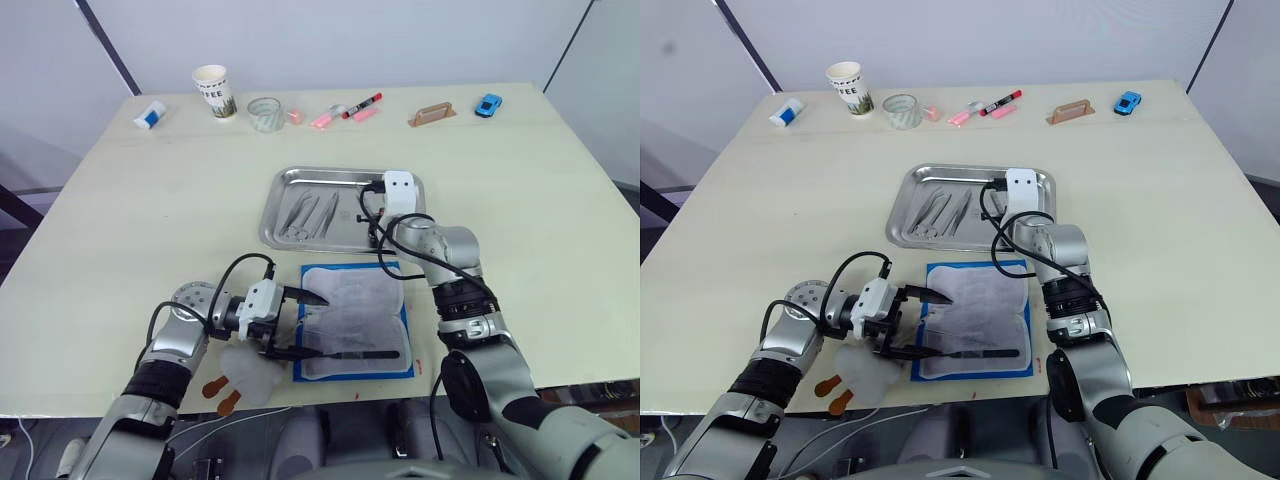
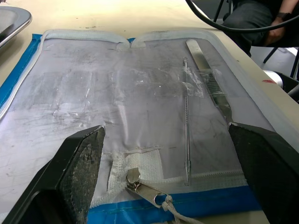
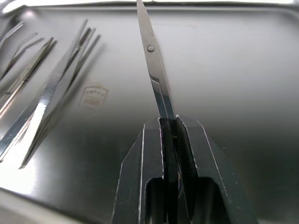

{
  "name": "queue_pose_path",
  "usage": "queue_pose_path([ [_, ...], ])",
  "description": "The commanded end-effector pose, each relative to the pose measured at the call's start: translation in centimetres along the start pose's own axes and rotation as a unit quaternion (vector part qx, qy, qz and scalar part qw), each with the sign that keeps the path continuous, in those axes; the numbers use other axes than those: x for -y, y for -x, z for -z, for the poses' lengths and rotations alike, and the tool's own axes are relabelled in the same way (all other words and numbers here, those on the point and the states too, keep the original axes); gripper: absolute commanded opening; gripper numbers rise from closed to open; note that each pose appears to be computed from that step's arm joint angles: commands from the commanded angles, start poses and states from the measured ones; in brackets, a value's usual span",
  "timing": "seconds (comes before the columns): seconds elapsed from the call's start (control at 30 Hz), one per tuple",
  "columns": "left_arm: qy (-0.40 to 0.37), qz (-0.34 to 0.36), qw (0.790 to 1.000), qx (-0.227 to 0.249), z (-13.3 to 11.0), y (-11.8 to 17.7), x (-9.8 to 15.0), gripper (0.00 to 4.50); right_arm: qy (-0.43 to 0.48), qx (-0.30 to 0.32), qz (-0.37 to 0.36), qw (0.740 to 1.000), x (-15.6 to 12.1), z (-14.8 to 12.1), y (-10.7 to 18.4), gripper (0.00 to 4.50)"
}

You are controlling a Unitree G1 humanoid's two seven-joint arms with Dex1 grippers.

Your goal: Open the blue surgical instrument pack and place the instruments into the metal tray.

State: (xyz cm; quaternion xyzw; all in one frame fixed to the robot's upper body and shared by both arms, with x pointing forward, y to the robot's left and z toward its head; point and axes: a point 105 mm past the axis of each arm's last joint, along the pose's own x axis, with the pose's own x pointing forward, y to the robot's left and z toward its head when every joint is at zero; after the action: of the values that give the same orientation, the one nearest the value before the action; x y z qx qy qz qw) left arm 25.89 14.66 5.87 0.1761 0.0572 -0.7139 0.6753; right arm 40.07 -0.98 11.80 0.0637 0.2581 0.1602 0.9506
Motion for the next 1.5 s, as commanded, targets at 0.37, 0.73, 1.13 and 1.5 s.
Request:
queue_pose_path([
  [0.37,0.046,0.021,0.998,-0.029,2.3,-0.7,1.6,4.5,0.034,0.038,-0.123,0.991,-6.8,-2.3,1.7,4.43],
  [0.73,0.044,0.023,0.998,-0.032,2.4,-0.6,1.3,4.5,0.029,0.057,-0.158,0.985,-4.8,-3.1,3.8,4.43],
  [1.13,0.042,0.021,0.998,-0.03,2.3,-0.6,1.1,4.5,0.17,0.16,-0.282,0.931,-2.3,-2.4,7.9,4.43],
  [1.5,0.042,0.026,0.998,-0.03,2.3,-0.6,1.1,4.5,0.261,0.169,-0.401,0.862,0.7,1.5,14.0,4.43],
])
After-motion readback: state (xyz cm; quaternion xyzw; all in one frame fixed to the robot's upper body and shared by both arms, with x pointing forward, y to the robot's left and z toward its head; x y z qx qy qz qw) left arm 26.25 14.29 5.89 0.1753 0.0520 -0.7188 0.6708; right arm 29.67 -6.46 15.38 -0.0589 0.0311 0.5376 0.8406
